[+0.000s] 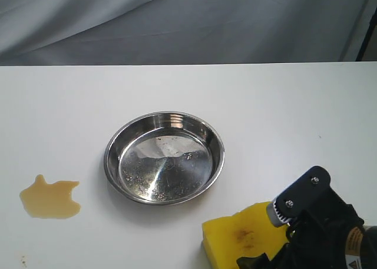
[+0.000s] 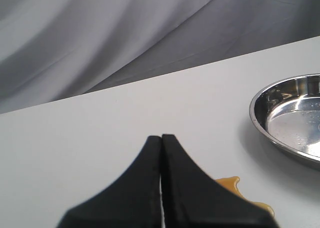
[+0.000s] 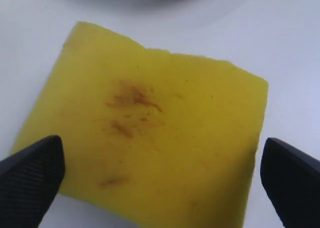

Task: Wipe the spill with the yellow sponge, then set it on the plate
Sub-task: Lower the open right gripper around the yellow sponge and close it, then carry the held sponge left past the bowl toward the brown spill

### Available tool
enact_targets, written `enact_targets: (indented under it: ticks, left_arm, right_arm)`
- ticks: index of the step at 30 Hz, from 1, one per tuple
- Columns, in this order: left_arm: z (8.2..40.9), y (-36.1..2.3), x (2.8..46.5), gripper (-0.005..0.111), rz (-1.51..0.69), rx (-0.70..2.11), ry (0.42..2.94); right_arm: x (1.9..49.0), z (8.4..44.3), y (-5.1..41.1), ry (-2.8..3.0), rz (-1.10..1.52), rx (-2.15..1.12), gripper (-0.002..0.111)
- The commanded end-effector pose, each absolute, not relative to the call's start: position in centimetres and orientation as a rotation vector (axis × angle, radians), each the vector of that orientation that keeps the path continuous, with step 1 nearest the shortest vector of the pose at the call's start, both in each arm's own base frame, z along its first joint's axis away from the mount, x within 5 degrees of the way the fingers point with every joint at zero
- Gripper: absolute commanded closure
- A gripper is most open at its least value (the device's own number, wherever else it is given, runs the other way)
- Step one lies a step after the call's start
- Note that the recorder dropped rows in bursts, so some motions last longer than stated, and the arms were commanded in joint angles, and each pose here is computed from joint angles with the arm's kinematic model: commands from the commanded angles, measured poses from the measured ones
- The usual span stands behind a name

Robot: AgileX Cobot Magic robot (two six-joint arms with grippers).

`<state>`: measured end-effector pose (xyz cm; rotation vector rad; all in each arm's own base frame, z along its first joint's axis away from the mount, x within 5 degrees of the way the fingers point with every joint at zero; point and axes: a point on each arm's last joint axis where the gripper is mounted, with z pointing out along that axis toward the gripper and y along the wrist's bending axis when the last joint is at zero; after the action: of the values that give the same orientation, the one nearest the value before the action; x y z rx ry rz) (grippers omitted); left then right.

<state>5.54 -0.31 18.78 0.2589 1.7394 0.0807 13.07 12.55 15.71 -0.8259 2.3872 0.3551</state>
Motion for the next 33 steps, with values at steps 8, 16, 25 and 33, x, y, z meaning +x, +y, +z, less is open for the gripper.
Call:
enact_targets:
  ticks: [8,16,25,33]
  left_arm:
    - [19.0,-0.3,5.5,0.107,0.078,0.253,1.725]
    - [19.0,-0.3,5.5,0.107,0.078,0.253,1.725]
    - [19.0,-0.3,5.5,0.107,0.078,0.253,1.725]
    - [19.0,-0.3,5.5,0.107,0.078,0.253,1.725]
  right_arm:
    - [14.2,11.5,13.4,2.488,0.312,-0.845,0.010]
    - [14.5,11.3,13.8,2.458,0.330,-0.835,0.015]
    - [14.8,11.6,14.0,2.408,0.357,-0.819,0.066]
    - [14.9,11.8,14.2,2.380,0.366,-0.834,0.102]
